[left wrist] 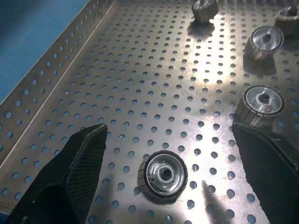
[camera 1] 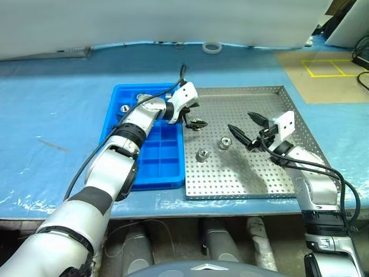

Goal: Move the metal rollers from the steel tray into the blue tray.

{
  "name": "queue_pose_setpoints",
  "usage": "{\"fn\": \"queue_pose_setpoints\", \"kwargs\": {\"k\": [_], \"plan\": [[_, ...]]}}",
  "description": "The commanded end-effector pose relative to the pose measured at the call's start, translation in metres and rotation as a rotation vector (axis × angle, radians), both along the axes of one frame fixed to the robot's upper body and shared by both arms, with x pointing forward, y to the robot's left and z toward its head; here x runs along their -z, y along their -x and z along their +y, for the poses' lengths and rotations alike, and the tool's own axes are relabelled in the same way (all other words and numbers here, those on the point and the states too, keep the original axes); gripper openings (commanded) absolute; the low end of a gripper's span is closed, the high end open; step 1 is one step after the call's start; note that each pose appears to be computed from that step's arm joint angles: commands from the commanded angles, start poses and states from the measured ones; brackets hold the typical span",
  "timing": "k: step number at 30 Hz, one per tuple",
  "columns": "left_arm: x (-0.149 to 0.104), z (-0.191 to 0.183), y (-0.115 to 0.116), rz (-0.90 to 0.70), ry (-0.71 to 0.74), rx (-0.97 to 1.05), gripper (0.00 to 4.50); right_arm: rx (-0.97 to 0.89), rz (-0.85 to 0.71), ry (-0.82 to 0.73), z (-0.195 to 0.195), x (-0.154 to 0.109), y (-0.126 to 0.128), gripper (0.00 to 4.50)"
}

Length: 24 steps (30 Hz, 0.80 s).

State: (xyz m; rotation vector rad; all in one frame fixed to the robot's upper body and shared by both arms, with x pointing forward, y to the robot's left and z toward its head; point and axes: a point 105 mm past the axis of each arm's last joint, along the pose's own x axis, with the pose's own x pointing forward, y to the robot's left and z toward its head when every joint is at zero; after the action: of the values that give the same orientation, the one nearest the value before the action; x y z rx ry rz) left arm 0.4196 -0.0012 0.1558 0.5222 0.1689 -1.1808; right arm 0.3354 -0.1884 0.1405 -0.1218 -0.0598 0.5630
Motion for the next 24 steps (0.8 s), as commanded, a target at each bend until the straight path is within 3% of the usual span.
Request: {"fn": "queue_pose_setpoints", "kwargs": {"k": [1,21,24], "plan": [[-0.006,-0.003,-0.010,-0.044,-0.110,-0.074,4.50,0.032,-0.037,0.019,-0.006,-0.012,0.003,4.48],[0.028,-0.004,-0.008,-0.064,-0.439,-0.097,4.50,0.049,-0.031,0.032,-0.003,-0.007,0.002,4.48],[0.031,-0.001,-0.010,-0.096,-0.482,-0.100,3.91,0.053,-0.036,0.033,-0.003,-0.008,0.001,4.50]]}}
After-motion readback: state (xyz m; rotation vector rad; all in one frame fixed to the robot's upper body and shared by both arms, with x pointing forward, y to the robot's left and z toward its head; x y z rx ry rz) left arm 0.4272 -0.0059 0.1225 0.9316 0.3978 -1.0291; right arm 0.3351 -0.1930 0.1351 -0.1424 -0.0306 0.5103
